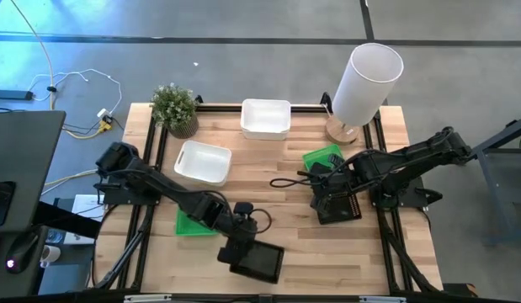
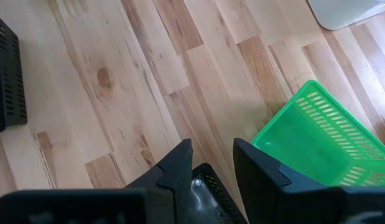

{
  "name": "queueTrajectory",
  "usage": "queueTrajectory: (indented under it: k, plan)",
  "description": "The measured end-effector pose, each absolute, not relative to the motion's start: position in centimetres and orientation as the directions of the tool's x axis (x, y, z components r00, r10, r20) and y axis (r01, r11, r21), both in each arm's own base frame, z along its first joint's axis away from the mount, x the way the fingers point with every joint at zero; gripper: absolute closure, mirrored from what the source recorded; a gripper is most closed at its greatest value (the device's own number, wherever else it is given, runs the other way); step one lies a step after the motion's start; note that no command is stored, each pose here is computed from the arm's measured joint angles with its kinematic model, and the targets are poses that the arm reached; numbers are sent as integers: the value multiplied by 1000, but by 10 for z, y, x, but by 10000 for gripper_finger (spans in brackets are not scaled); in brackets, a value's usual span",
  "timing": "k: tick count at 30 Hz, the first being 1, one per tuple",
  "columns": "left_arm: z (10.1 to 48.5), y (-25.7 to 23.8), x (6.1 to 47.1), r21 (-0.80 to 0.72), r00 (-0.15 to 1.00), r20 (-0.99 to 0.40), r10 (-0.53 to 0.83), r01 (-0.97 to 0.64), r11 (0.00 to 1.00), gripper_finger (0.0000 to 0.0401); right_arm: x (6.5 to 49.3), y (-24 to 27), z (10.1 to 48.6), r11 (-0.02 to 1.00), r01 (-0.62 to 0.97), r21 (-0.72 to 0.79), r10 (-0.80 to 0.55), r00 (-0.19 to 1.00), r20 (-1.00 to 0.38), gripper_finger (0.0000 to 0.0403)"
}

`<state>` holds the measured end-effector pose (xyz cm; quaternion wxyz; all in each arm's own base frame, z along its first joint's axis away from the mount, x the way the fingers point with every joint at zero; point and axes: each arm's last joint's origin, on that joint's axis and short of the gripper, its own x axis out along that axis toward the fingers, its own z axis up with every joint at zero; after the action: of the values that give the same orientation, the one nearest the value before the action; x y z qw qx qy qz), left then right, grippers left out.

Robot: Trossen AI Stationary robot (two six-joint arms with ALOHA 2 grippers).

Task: Stack baskets by color
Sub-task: Stack the top left black bin on the bottom black bin

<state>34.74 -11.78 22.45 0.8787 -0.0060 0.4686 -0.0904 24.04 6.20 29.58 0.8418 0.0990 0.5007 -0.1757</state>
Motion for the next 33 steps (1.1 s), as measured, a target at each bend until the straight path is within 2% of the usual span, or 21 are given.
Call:
queueTrajectory:
  k: [9,20,27,33]
  plan:
    - [212,-115,351,-124,493,-847,-197,176,976,401,240,62,296,919,395,-10,-197,437,-878,300]
    - [208,-113,356,-104,511,-842,-176,167,981,397,240,62,296,921,390,-1,-184,432,-883,300]
    - [207,-112,356,-103,503,-847,-174,165,981,373,240,63,295,925,381,19,-158,427,-890,300]
    - [207,-112,356,-104,504,-846,-174,166,981,332,240,63,295,925,380,20,-156,427,-891,300]
